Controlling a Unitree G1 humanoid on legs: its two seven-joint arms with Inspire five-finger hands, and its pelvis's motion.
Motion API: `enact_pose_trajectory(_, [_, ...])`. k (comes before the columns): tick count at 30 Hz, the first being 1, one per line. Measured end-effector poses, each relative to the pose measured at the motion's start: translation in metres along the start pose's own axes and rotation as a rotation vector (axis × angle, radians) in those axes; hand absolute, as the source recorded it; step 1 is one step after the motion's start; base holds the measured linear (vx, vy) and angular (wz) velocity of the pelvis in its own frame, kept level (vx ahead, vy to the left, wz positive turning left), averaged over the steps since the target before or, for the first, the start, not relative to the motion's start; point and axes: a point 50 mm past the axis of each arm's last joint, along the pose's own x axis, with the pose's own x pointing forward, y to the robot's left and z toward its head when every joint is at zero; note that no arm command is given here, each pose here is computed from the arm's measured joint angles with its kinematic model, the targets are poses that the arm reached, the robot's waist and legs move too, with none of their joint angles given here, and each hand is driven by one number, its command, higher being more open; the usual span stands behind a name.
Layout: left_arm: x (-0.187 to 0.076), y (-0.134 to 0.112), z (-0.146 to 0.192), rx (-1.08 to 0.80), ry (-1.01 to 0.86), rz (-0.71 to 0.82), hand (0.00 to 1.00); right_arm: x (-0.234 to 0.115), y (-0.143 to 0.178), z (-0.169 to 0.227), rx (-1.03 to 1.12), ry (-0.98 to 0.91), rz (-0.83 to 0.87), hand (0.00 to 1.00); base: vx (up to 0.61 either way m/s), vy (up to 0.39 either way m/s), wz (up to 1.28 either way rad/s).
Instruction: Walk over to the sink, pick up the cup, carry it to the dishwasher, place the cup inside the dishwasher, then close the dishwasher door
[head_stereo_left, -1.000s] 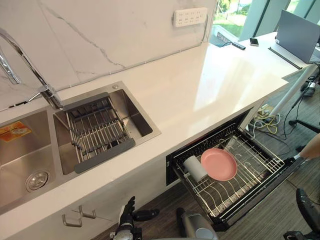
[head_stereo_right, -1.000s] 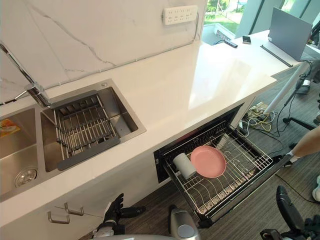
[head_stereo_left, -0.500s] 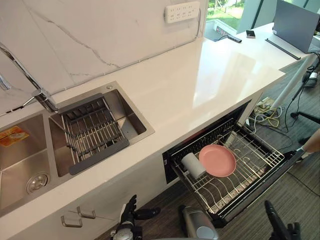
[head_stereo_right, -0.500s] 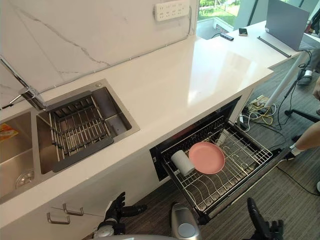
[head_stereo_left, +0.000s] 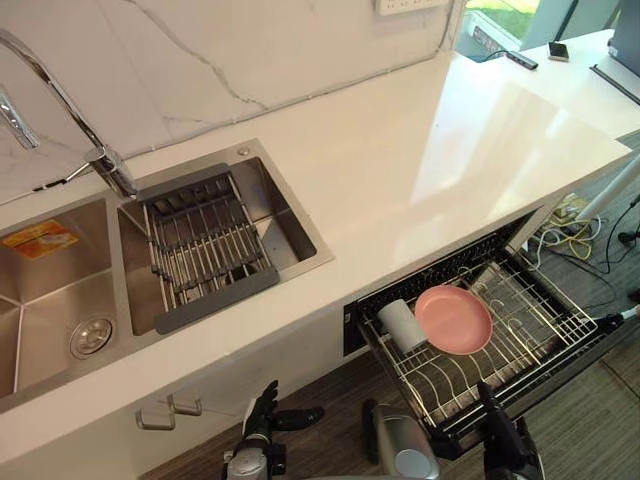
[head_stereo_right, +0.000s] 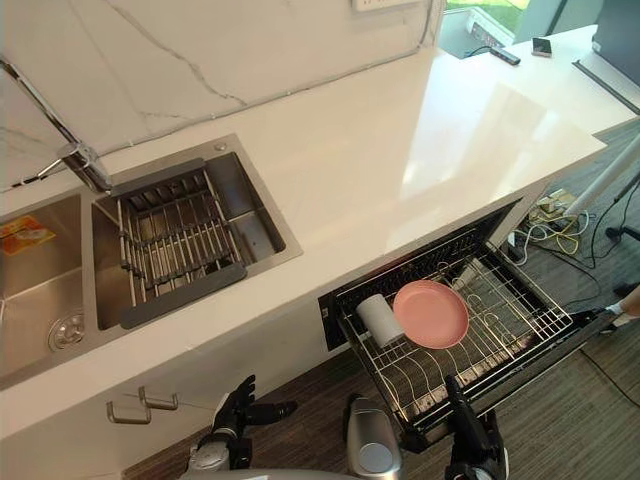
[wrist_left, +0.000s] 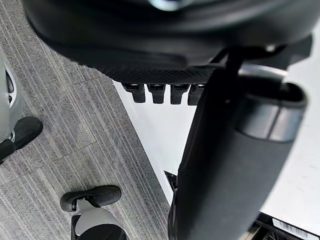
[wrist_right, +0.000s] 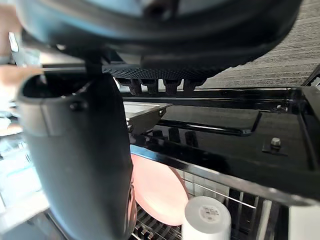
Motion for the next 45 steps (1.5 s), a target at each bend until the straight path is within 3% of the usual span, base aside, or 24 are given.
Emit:
enact_pose_trajectory(17, [0.0,-0.008,0.0,0.086,-0.003,-0.054,1.0,0.006,0.024,0.006,-0.146,0.012,0.112,1.0,-0.03,-0.019,0.18])
enact_pose_trajectory(24, [0.001,0.013,-0.002,0.13,0.005,-0.015,1.0,0.018,0.035,0.018,-0.316,0.014,0.159,1.0,-0.01,-0.011,0.34])
enact_pose_trajectory(29, [-0.001,0.029,-0.008,0.168,0.028,0.011,1.0,0.04,0.064,0.033,-0.38,-0.004,0.21,1.0,-0.03,-0.051,0.32])
enact_pose_trajectory(35, [-0.001,0.028,-0.008,0.171,0.028,0.006,1.0,0.054,0.09,0.047,-0.409,-0.024,0.218,1.0,-0.06,-0.063,0.33])
enact_pose_trajectory(45, [-0.001,0.028,-0.007,0.171,0.013,-0.006,1.0,0.059,0.096,0.049,-0.458,-0.017,0.195,1.0,-0.02,-0.033,0.1])
